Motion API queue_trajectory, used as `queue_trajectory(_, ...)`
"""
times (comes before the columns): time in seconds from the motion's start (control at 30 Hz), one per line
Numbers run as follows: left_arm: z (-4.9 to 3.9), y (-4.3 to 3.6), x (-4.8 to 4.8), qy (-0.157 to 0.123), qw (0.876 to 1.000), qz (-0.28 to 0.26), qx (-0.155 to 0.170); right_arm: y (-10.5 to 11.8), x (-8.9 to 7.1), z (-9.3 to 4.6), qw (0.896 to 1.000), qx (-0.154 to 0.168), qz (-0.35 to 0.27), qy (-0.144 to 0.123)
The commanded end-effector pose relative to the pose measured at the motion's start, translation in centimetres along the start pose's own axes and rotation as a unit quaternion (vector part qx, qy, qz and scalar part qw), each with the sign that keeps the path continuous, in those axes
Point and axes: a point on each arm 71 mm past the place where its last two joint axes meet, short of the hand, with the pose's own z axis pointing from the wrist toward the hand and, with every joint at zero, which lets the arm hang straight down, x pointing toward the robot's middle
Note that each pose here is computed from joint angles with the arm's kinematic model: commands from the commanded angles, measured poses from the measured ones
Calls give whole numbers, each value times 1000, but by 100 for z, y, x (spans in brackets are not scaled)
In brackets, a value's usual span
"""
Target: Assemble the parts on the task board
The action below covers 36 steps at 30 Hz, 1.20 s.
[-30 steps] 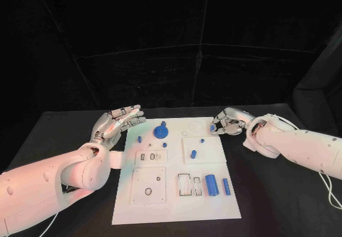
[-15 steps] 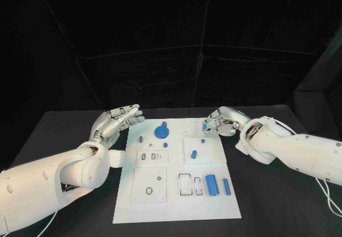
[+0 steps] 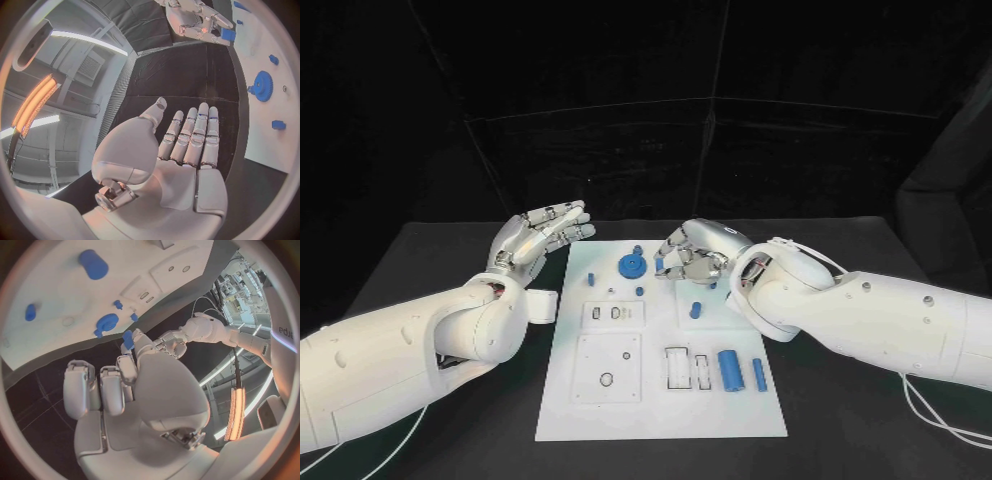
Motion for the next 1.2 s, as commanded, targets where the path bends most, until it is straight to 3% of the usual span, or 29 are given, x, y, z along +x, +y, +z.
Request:
queue_trajectory(0.03, 18, -17, 19, 7, 1000, -6, 5, 73, 64, 72, 998, 2, -57, 16)
queue_trajectory(0.3, 43, -15, 61, 12, 1000, -10, 2, 247, 326, 201, 995, -8, -90, 50)
queue_trajectory(0.63, 54, -10, 92, 16, 1000, -13, 1, 376, 591, 246, 990, -25, -108, 88)
queue_trajectory(1.2, 63, -2, 112, 18, 1000, -14, 0, 396, 705, 276, 987, -20, -116, 107)
